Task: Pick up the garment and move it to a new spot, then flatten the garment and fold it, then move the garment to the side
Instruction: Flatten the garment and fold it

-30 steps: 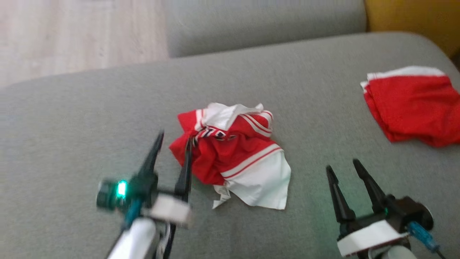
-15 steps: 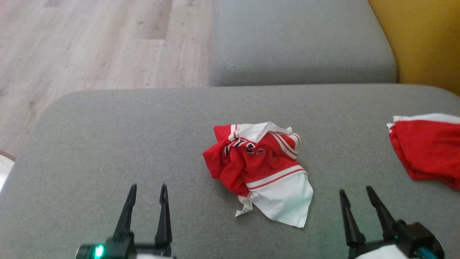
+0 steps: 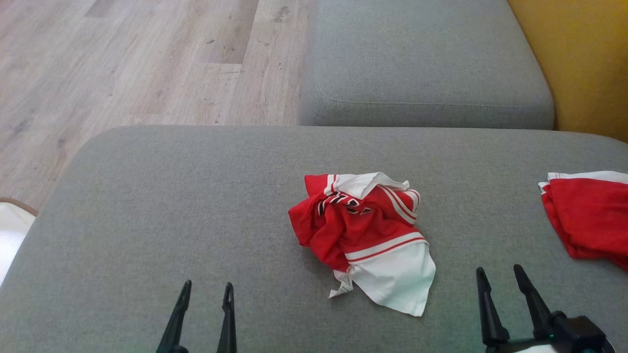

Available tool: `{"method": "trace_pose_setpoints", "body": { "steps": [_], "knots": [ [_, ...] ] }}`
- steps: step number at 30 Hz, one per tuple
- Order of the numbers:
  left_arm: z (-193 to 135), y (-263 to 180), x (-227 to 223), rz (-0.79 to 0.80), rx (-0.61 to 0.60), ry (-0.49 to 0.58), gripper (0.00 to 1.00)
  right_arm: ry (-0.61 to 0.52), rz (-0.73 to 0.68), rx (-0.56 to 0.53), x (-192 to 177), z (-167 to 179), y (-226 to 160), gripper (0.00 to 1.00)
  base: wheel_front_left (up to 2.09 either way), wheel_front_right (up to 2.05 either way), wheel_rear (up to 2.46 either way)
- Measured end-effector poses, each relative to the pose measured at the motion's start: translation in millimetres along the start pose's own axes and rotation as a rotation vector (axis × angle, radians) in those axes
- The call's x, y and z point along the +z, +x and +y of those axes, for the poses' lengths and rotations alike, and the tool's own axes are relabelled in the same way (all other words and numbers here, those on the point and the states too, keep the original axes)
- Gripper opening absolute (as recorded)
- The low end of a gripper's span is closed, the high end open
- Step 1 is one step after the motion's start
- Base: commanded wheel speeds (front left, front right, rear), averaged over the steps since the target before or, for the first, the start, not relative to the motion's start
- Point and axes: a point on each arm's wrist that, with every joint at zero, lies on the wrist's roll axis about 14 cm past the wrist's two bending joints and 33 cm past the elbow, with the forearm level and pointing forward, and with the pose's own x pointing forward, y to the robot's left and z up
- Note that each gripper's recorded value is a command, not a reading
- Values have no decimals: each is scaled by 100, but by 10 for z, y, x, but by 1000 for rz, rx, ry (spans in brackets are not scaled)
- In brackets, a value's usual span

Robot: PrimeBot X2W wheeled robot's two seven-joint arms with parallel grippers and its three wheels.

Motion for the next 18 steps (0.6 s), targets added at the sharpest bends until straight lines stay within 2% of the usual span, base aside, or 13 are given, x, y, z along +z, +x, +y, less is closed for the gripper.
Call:
{"method": "trace_pose_setpoints", "body": {
  "steps": [18],
  "knots": [
    [-25,36,-54,18,-19,14,100,8,38,-19,-120,-52,-32,100,0,0,0]
  ]
}}
